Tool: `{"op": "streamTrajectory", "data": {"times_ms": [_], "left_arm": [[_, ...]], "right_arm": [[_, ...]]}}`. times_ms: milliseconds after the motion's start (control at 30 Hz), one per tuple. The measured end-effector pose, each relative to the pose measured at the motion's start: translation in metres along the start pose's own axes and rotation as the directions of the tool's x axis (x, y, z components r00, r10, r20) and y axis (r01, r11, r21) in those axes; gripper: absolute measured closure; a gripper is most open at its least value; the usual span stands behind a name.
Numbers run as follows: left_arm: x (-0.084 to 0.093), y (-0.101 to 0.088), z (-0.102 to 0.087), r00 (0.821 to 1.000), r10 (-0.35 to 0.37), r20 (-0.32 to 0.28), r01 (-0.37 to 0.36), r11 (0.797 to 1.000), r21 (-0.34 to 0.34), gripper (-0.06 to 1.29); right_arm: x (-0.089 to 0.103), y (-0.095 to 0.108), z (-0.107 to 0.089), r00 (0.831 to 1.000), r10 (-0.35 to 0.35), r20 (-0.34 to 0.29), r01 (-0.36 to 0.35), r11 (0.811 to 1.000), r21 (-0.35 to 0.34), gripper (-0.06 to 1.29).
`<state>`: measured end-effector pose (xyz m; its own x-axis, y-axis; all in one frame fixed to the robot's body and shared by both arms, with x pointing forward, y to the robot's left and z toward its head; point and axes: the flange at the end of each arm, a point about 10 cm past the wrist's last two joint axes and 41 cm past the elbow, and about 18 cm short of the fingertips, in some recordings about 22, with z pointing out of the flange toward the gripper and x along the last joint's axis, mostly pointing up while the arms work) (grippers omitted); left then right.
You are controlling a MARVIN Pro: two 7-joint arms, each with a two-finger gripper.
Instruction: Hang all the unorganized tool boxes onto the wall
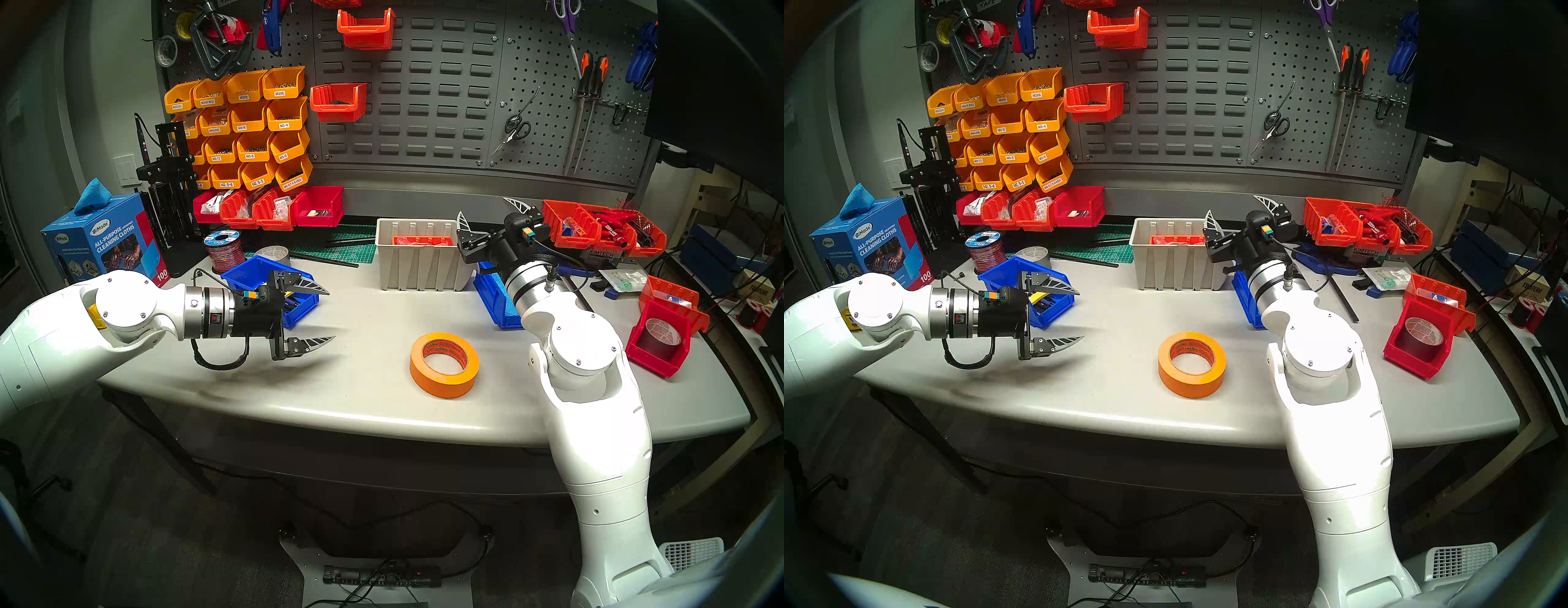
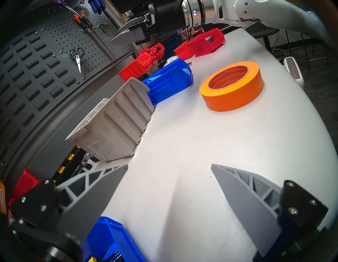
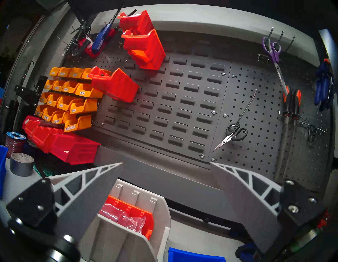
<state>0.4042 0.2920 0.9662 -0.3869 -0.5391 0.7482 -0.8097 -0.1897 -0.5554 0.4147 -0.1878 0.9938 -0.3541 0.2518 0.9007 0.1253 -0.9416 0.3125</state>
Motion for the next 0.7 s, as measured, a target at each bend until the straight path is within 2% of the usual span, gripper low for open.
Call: {"op": "streamTrajectory", "data": {"times_ms": [333, 700], "left_arm": [[0.0, 0.0, 0.0, 1.0, 0.0, 0.0, 0.0, 1.0, 0.0, 0.0], [-0.0001, 0.0001, 0.0, 1.0, 0.0, 0.0, 0.0, 1.0, 0.0, 0.0]], "right_arm": [[-0.0003, 0.0006, 0.0, 1.0, -0.008, 0.0, 0.008, 1.0, -0.005, -0.03], [0.0055, 0.0084, -0.0032, 0.997, 0.038, 0.071, -0.042, 0.998, 0.045, -0.03]]}}
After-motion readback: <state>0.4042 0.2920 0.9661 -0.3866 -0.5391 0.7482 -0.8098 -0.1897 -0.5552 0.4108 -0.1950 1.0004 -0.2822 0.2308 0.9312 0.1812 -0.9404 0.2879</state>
